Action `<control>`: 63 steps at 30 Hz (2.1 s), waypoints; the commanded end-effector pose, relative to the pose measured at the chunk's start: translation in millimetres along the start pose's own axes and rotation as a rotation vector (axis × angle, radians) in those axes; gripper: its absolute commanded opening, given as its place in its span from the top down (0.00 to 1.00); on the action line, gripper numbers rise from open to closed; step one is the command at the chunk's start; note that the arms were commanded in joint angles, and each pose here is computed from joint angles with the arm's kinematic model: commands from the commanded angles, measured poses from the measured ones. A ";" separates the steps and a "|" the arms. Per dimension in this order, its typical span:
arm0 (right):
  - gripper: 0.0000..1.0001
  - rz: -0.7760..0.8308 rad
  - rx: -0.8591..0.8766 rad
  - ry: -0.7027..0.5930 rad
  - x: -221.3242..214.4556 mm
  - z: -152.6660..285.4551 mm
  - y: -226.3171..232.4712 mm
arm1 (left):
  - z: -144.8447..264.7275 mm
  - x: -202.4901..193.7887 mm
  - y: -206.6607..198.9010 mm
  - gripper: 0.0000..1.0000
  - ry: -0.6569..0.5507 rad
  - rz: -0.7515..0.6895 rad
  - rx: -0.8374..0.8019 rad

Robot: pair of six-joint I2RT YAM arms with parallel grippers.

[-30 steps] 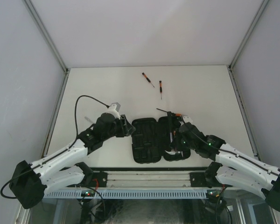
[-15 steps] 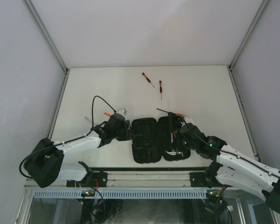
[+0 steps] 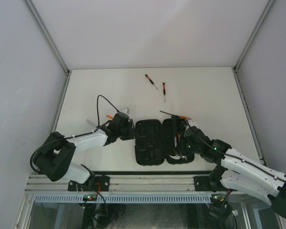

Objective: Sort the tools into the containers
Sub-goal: Place the hammer in the storage box.

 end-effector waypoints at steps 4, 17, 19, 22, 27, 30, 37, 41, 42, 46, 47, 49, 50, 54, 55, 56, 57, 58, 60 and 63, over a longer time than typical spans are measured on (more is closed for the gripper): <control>1.00 -0.003 0.064 -0.077 17.4 0.3 12.5 | -3.7 32.4 -20.7 0.61 -0.066 0.002 -0.079; 1.00 -0.047 0.033 -0.040 15.0 -10.8 8.9 | -10.4 23.1 -12.3 0.92 -0.033 0.073 -0.098; 1.00 -0.052 0.034 -0.040 15.6 -12.3 9.6 | -10.0 20.5 -9.2 0.95 -0.035 0.102 -0.099; 1.00 -0.058 0.030 -0.041 16.5 -13.8 9.1 | -8.0 15.2 -3.2 0.98 -0.041 0.157 -0.103; 1.00 -0.058 0.048 -0.043 20.1 -14.3 13.0 | -1.6 7.5 9.3 1.00 -0.068 0.237 -0.082; 1.00 -0.058 0.051 -0.036 21.3 -15.5 14.0 | 4.0 1.6 19.0 1.00 -0.084 0.280 -0.056; 1.00 -0.024 0.070 -0.011 27.6 -21.0 19.0 | 15.1 1.3 23.1 1.00 -0.119 0.316 -0.058; 1.00 -0.002 0.068 0.026 29.0 -27.2 19.1 | 17.0 5.0 20.2 1.00 -0.121 0.299 -0.059; 1.00 0.000 0.064 0.033 28.9 -29.0 18.6 | 17.5 5.9 19.4 1.00 -0.124 0.297 -0.061; 1.00 0.005 0.059 0.042 30.2 -35.1 17.2 | 17.8 5.6 19.4 1.00 -0.123 0.296 -0.062; 1.00 0.004 0.056 0.044 30.2 -36.7 16.3 | 17.9 5.2 19.5 1.00 -0.122 0.298 -0.063; 1.00 0.003 0.061 0.055 29.4 -39.1 16.7 | 17.9 4.3 20.5 1.00 -0.121 0.298 -0.061; 1.00 0.002 0.067 0.061 28.6 -40.0 17.6 | 18.1 4.2 20.6 1.00 -0.122 0.298 -0.061; 1.00 0.009 0.065 0.096 21.6 -43.3 17.4 | 18.1 3.9 20.8 1.00 -0.121 0.298 -0.061; 1.00 0.010 0.059 0.103 19.8 -43.8 16.3 | 17.7 3.5 21.0 1.00 -0.119 0.298 -0.059; 1.00 0.012 0.054 0.109 18.8 -44.3 15.4 | 17.4 3.5 21.3 1.00 -0.120 0.298 -0.058; 0.99 0.013 0.048 0.113 17.9 -44.8 14.3 | 17.2 3.5 21.1 1.00 -0.119 0.298 -0.059; 0.97 0.015 0.043 0.118 16.7 -45.2 13.4 | 17.0 3.7 20.6 1.00 -0.118 0.299 -0.061; 0.94 0.013 0.033 0.125 15.3 -46.0 11.7 | 16.6 3.4 19.6 1.00 -0.115 0.297 -0.065; 0.88 0.013 0.026 0.130 14.1 -46.3 10.6 | 16.8 3.8 19.3 1.00 -0.115 0.294 -0.066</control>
Point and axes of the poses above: each gripper's point midway between its finger pads, its own z axis back along the fingers, its own y axis along the line the jaws close on, x = y × z, the point moved 3 cm from there along z, back along the fingers, and after that the axes turned 5 degrees about z, right-handed, at the moved point
